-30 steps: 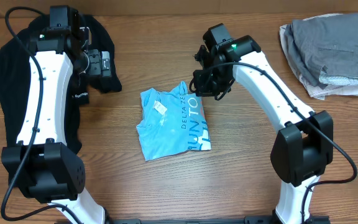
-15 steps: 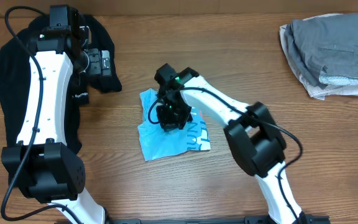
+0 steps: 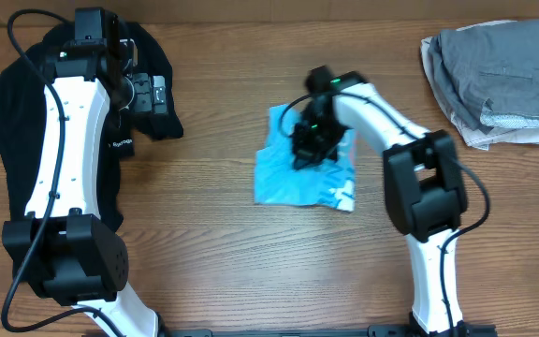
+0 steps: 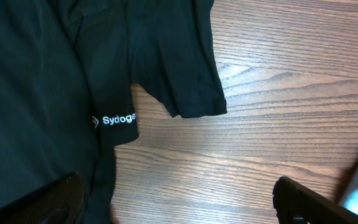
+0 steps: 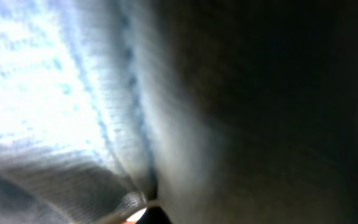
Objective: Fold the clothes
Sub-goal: 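Lift the right gripper off and grasp the folded light-blue shirt's top, then lift the folded light-blue shirt with the right gripper toward the grey stack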
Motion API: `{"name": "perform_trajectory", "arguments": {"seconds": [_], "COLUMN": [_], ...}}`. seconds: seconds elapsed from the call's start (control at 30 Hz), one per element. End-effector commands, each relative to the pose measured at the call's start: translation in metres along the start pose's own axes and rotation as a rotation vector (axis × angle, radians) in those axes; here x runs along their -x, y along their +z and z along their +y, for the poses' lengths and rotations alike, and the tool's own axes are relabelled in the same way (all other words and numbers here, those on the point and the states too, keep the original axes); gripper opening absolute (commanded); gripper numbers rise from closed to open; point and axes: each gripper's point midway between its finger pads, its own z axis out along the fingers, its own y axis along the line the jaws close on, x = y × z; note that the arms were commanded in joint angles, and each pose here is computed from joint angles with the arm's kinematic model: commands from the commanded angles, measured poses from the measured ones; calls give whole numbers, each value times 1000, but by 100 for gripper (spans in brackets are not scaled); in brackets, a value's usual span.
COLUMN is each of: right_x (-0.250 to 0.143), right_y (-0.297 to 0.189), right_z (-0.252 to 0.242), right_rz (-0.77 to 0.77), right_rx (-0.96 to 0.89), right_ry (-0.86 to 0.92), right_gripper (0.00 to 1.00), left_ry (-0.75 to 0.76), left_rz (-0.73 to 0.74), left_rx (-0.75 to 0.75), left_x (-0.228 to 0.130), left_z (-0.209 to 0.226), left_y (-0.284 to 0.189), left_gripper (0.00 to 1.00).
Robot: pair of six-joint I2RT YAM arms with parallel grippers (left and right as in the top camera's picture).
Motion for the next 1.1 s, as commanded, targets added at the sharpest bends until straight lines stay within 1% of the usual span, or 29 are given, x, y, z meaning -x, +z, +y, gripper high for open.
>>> {"name": "perform_trajectory", "arguments": {"seconds": [0.0, 0.07, 0.13, 0.3, 0.4, 0.47, 0.53, 0.63, 0.67, 0.73, 0.8, 0.83, 0.9, 0.97, 1.07], "right_x": [17, 19, 23, 39, 46, 55, 60, 61, 59, 52, 47, 44, 45, 45, 48], "right_y": [5, -4, -18, -40, -45, -57, -65, -91, -101, -133, -150, -161, -159, -152, -136], "right_z": [-53, -75, -114, -157, -158, -161, -158, -130, -119, -88, -70, -52, -30, -25, -19], "right_rz": [-12, -5, -19, -73, -90, -124, -146, -164, -171, -200, -223, -251, -278, -278, -293], "right_rx": [-136, -189, -353, -544, -543, -592, -595, -515, -487, -428, -395, -362, -333, -333, -350], "right_ry": [-11, -49, -57, -89, -108, -133, -135, -171, -186, -213, -232, -258, -285, -276, -234], "right_gripper": [4, 4, 4, 4, 4, 4, 4, 4, 6, 16, 32, 56, 81, 87, 92], "left_ry": [-16, -16, -16, -16, -16, -15, -15, -15, -15, -15, -15, -16, -16, -15, -15], "left_rz": [-13, -13, -13, -13, -13, -13, -13, -13, -13, -14, -18, -22, -29, -35, -41], "left_rx": [-4, -4, -4, -4, -4, -4, -4, -3, -3, -4, -4, -4, -5, -5, -5], "left_x": [6, 6, 6, 6, 6, 6, 6, 6, 6, 6, 7, 8, 10, 11, 13], "left_z": [1, 1, 1, 1, 1, 1, 1, 1, 1, 1, 1, 1, 1, 1, 1], "left_y": [-1, -1, -1, -1, 0, 0, 0, 0, 0, 0, -1, -1, -1, -1, -1], "left_gripper": [100, 100, 100, 100, 100, 100, 100, 100, 100, 100, 100, 100, 100, 100, 100]}}
